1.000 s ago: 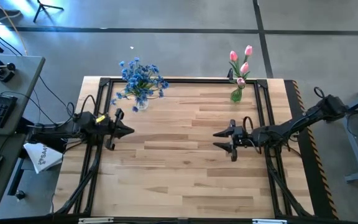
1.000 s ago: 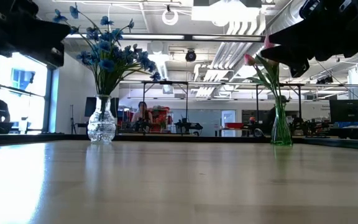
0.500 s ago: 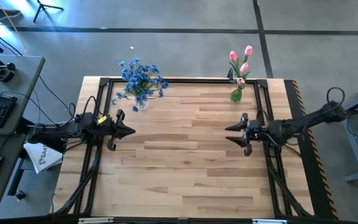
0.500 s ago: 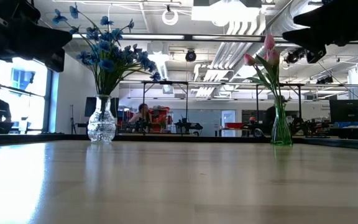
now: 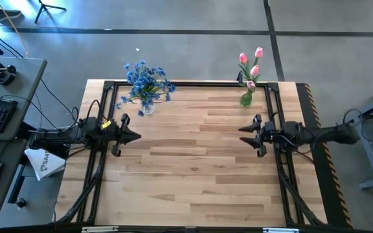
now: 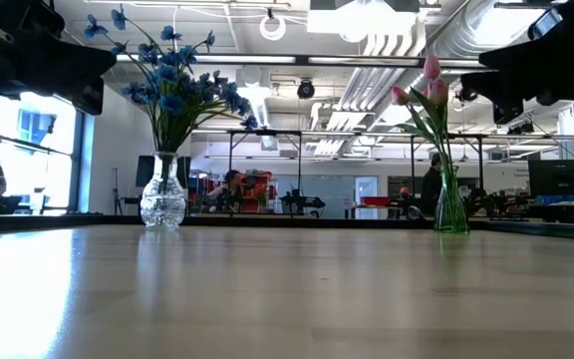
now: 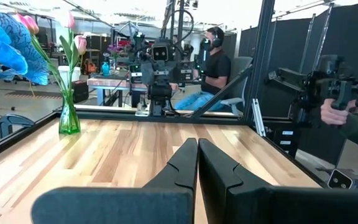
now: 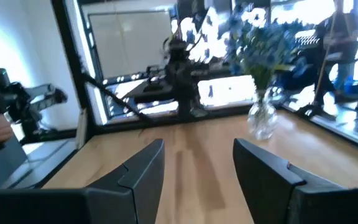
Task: Sort flowers into vase by color
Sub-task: Return to Home Position
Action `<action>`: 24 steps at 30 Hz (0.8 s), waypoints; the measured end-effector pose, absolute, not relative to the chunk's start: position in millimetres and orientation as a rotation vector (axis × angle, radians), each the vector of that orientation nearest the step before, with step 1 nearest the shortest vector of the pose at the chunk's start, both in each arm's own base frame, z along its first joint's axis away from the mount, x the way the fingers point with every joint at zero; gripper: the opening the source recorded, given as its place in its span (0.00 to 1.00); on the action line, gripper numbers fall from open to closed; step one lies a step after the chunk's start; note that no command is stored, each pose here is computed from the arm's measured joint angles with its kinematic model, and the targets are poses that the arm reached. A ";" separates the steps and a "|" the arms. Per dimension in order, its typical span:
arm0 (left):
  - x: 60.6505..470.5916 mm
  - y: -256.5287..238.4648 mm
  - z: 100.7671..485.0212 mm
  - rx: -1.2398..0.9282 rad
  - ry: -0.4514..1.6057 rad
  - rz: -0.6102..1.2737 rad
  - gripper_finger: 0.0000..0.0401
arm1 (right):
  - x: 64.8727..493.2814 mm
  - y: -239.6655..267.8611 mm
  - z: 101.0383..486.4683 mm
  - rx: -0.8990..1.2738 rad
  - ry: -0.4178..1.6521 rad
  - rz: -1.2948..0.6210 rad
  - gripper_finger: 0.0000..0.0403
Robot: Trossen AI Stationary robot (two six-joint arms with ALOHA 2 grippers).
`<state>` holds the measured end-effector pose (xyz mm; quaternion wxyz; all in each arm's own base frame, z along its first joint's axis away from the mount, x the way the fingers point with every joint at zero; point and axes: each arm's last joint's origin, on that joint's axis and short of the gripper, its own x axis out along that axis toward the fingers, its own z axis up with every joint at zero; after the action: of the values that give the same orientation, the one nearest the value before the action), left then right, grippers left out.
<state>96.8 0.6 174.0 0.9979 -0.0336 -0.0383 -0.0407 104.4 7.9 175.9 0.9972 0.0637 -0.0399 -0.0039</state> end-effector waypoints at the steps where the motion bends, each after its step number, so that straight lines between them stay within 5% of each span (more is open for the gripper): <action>1: 96.8 0.6 174.0 -0.065 -0.077 -0.081 0.00 | 104.0 5.3 177.0 0.118 -0.093 -0.012 0.47; 7: 96.8 1.3 174.1 -0.042 -0.079 -0.055 0.00 | 101.7 -12.1 178.1 0.119 -0.108 -0.025 0.37; 16: 96.8 1.4 173.9 -0.042 -0.077 -0.054 0.00 | 100.4 -21.8 171.8 0.225 -0.052 -0.071 0.03; 24: 96.9 1.4 172.7 -0.044 -0.064 -0.053 0.00 | 100.7 -22.5 168.0 0.207 -0.024 -0.192 0.01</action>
<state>96.9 1.4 172.7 0.9989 -0.0219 -0.0319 -0.0265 100.7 -22.5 168.0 0.9900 0.1030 -0.0120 -0.0955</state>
